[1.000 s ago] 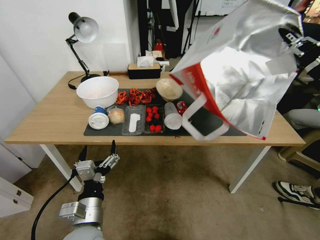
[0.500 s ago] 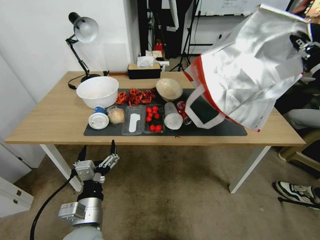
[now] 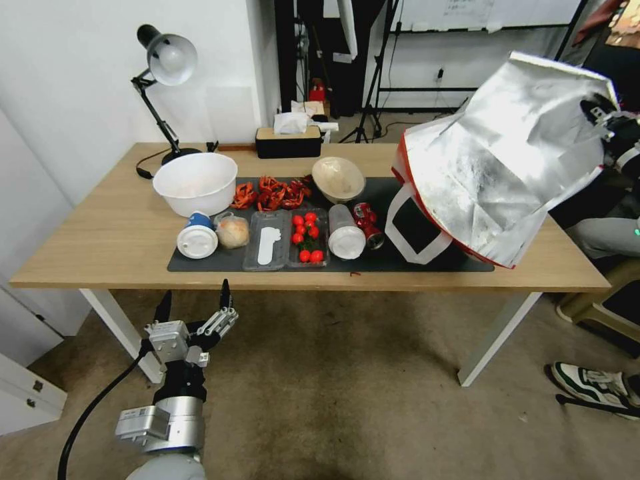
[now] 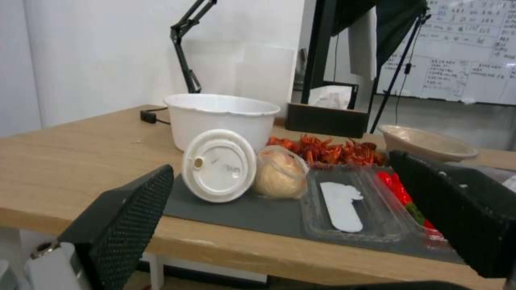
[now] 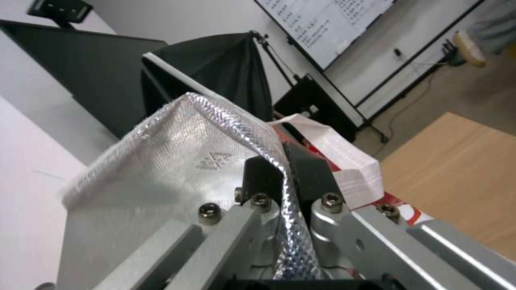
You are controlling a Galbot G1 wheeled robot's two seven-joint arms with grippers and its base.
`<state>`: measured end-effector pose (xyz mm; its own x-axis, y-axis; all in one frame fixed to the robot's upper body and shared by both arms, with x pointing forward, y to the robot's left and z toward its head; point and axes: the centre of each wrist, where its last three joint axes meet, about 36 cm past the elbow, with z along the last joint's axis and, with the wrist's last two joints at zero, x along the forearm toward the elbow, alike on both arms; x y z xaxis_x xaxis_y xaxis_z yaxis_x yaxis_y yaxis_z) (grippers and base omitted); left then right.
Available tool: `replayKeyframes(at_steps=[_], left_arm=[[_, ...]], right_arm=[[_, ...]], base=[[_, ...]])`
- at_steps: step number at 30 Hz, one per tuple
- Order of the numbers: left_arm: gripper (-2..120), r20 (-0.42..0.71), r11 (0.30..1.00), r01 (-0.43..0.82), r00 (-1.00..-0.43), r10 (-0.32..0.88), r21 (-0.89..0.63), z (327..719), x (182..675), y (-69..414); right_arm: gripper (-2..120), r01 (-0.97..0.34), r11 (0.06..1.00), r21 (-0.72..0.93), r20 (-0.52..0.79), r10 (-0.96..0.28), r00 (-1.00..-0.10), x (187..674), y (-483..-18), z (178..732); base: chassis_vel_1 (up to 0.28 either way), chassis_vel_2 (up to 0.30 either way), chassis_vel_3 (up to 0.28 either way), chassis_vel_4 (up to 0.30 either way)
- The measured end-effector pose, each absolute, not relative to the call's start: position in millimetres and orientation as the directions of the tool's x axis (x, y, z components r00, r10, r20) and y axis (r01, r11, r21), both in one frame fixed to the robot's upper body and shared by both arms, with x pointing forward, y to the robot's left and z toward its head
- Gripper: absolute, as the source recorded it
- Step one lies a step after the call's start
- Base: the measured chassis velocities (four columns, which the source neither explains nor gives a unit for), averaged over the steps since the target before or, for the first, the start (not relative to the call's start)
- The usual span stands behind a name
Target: Pick up the food delivery bag from the floor and place it on the table.
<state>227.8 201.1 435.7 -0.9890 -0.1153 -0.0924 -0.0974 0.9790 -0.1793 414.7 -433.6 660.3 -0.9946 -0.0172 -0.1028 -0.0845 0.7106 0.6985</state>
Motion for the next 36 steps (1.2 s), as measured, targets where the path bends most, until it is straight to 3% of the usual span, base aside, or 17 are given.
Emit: replayKeyframes(at_steps=[36], left_arm=[[100,-0.085,0.979,-0.095,-0.990,-0.112,-0.179,431,228,196]], right_arm=[[0,0.113,0.769,0.629,0.125,0.043,-0.991,428,-456,660]], base=[[0.000,0.000,0.000,0.000]])
